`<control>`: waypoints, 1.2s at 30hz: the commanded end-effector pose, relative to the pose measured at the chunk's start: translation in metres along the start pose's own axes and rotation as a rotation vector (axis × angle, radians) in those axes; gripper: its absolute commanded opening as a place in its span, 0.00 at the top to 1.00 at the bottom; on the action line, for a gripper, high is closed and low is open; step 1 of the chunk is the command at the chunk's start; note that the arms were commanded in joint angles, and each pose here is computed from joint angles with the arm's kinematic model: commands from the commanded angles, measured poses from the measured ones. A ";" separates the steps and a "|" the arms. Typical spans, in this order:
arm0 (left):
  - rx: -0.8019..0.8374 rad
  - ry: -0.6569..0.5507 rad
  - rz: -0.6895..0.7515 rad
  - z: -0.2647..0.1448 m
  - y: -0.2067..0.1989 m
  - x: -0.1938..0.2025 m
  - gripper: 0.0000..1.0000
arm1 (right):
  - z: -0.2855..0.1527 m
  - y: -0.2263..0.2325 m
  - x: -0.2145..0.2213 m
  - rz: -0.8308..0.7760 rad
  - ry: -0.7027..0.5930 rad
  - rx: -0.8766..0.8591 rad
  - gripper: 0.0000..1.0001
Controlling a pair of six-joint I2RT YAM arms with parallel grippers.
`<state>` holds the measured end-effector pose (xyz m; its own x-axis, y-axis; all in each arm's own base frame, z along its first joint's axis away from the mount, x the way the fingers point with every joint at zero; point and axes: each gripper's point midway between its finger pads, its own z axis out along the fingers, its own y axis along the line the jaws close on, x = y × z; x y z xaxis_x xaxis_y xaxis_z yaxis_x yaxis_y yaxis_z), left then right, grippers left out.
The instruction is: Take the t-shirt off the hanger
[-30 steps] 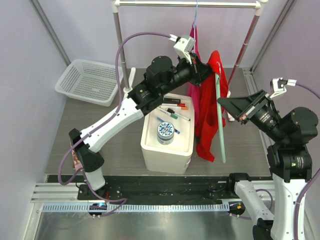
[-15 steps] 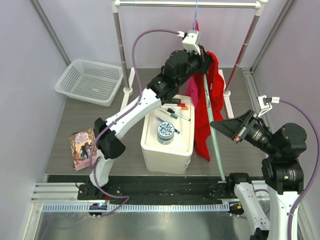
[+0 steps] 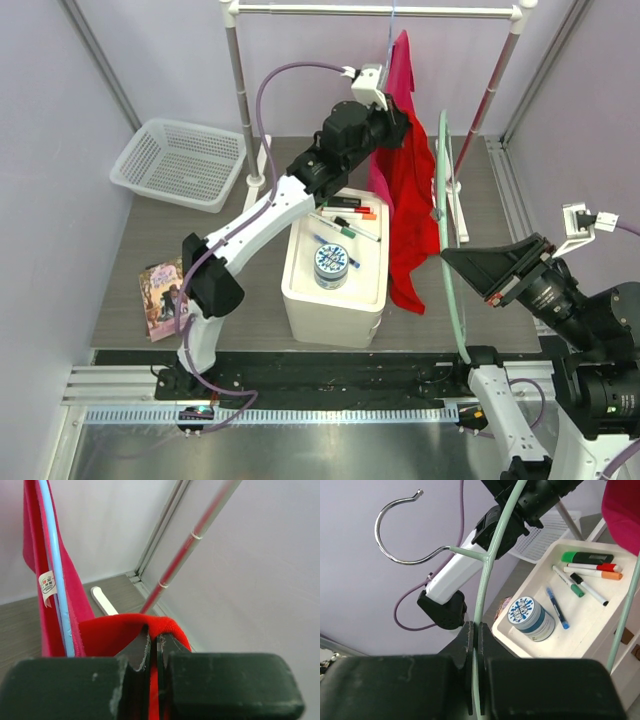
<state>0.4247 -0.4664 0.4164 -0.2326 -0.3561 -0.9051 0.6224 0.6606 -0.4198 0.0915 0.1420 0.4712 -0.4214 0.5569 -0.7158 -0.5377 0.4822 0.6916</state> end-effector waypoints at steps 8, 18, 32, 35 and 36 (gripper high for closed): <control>0.111 -0.001 -0.051 -0.045 -0.034 -0.041 1.00 | 0.050 -0.043 -0.038 0.115 -0.059 0.072 0.99; 0.163 0.063 -0.028 -0.068 -0.045 -0.042 1.00 | 0.127 -0.079 -0.112 0.215 -0.132 0.088 0.99; 0.221 0.134 -0.074 -0.089 -0.058 -0.035 1.00 | 0.195 -0.129 -0.211 0.279 -0.296 0.050 0.99; 0.224 0.144 -0.085 -0.089 -0.058 -0.033 1.00 | 0.191 -0.138 -0.231 0.279 -0.339 0.064 0.99; 0.226 0.147 -0.088 -0.089 -0.059 -0.032 1.00 | 0.194 -0.144 -0.233 0.287 -0.334 0.059 0.99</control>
<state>0.3477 -0.4444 0.4260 -0.4090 -0.2450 -0.8790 0.7061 0.5253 -0.4749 0.4129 0.0881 0.4998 -0.3776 0.8380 -0.3939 -0.2319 0.3262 0.9164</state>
